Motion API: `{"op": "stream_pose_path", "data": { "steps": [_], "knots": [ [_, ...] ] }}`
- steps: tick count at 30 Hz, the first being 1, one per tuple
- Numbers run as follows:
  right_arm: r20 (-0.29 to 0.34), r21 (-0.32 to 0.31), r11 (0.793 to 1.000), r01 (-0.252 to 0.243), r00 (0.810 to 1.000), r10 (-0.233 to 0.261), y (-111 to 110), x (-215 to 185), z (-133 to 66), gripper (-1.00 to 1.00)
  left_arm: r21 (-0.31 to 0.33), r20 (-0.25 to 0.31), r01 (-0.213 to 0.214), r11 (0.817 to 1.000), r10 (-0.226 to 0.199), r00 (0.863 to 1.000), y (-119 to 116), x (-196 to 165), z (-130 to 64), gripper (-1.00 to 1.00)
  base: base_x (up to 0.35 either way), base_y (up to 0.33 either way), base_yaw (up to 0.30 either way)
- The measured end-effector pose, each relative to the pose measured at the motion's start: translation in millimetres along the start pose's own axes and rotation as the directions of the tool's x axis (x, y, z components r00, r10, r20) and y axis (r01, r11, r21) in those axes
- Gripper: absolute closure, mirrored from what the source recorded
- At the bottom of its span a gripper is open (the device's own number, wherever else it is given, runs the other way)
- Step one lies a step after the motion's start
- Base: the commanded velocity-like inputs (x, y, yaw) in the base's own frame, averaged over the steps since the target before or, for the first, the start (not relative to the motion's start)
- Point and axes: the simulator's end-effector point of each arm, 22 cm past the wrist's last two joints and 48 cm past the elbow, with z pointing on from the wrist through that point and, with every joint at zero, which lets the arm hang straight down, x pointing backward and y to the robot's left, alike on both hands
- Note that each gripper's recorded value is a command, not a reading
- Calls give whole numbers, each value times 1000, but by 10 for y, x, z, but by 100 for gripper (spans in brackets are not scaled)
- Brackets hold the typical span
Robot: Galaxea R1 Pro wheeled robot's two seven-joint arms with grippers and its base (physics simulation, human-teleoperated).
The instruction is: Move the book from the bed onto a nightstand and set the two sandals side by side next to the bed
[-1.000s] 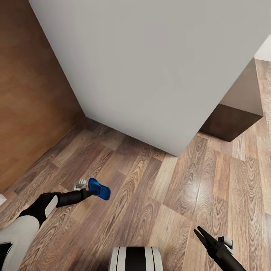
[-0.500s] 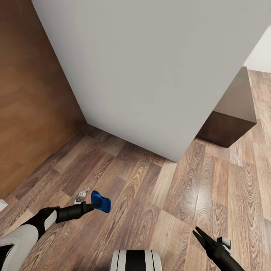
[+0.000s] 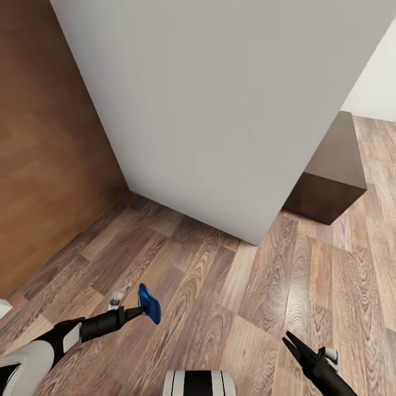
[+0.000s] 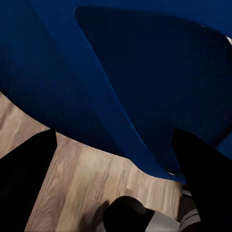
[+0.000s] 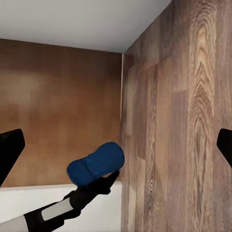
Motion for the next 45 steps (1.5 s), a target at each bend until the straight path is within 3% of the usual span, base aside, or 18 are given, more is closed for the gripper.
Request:
{"op": "stream_pose_path", "data": {
  "steps": [6,20,45],
  "knots": [
    [-9,-15,1000,12,1000,-12,85,18,31,-100,17,24,-66,998,65,998,-116,-67,-40,100,0,0,0],
    [4,-57,997,44,999,-44,302,-54,55,-100,34,61,-161,986,159,985,-378,-222,-103,100,0,0,0],
    [37,-136,986,98,995,-94,714,-177,72,-100,59,113,-251,966,243,963,-851,-455,-247,100,0,0,0]
  ]
}}
